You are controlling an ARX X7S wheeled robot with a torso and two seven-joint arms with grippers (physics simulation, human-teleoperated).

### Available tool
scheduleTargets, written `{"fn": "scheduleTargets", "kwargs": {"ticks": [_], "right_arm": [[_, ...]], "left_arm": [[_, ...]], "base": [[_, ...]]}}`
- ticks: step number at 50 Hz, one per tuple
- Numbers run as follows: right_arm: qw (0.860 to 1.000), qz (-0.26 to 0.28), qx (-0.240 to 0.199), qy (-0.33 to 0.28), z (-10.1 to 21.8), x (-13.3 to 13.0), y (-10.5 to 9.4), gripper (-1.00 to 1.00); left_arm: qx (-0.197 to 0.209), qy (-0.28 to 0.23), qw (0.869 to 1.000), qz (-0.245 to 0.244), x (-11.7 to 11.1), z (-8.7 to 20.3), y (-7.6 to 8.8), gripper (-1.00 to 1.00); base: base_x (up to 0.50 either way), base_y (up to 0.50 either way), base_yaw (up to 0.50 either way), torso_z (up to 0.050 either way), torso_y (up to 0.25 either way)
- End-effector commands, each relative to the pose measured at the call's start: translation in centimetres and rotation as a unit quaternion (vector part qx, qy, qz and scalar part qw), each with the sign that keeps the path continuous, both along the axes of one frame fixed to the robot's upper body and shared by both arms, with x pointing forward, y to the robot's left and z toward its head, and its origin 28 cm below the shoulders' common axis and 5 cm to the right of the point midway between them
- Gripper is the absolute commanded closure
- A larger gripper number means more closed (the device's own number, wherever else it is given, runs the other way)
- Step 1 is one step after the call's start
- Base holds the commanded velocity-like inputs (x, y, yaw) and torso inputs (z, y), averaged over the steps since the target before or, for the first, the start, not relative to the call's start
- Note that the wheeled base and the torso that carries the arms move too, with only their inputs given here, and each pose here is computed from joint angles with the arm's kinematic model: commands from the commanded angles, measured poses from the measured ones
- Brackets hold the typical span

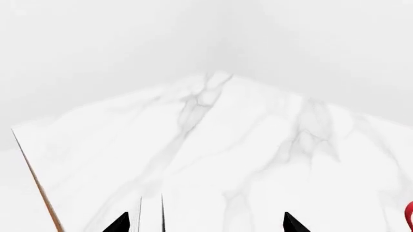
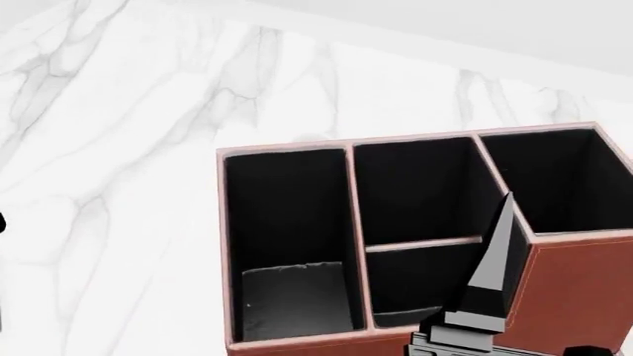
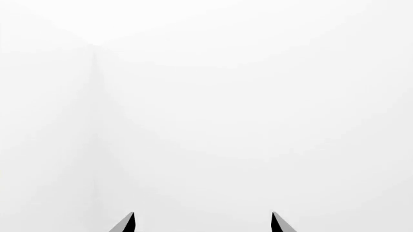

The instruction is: Pick up the book and place it in the left compartment of the caddy.

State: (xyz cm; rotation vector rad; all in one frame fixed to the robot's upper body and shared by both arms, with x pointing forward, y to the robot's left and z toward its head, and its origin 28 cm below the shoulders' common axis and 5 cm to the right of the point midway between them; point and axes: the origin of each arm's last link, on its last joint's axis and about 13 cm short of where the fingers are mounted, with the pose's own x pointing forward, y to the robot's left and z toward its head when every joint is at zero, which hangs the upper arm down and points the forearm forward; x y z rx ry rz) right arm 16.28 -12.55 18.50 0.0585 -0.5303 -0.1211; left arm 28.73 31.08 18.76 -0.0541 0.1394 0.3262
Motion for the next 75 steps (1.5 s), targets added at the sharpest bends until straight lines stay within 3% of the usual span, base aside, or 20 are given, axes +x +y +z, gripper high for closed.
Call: {"fn": "scheduleTargets", "kwargs": {"ticks": [1,14,28,30,36,60,75], "right_arm": [[1.000,-0.008,-0.002,-0.003,-0.1,0.1,-0.2,-1.00],[1.000,-0.005,-0.004,-0.001,-0.1,0.1,-0.1,-1.00],[1.000,-0.003,-0.006,0.002,-0.2,0.3,-0.1,-1.00],[1.000,-0.003,-0.005,0.002,-0.2,0.2,-0.1,-1.00],[1.000,-0.001,-0.007,0.002,-0.2,0.2,0.0,-1.00],[1.000,-0.008,-0.006,0.005,-0.2,0.3,0.0,-1.00],[1.000,-0.007,-0.008,0.008,-0.4,0.4,-0.1,-1.00]], "left_arm": [[-0.048,0.009,0.999,-0.012,1.3,-0.1,0.6,-1.00],[-0.083,0.032,0.996,-0.006,2.3,-0.9,1.2,-1.00],[-0.072,0.062,0.995,0.013,3.4,-0.8,2.1,-1.00],[-0.088,0.058,0.994,0.023,3.4,-0.8,2.4,-1.00],[-0.086,0.067,0.994,0.029,3.4,-0.9,2.8,-1.00],[-0.113,0.099,0.987,0.056,2.9,-4.0,3.7,-1.00],[-0.116,0.118,0.985,0.055,4.0,-5.5,4.1,-1.00]], "base": [[0.00,0.00,0.00,0.000,0.000],[0.00,0.00,0.00,0.000,0.000],[0.00,0.00,0.00,0.000,0.000],[0.00,0.00,0.00,0.000,0.000],[0.00,0.00,0.00,0.000,0.000],[0.00,0.00,0.00,0.000,0.000],[0.00,0.00,0.00,0.000,0.000]]}}
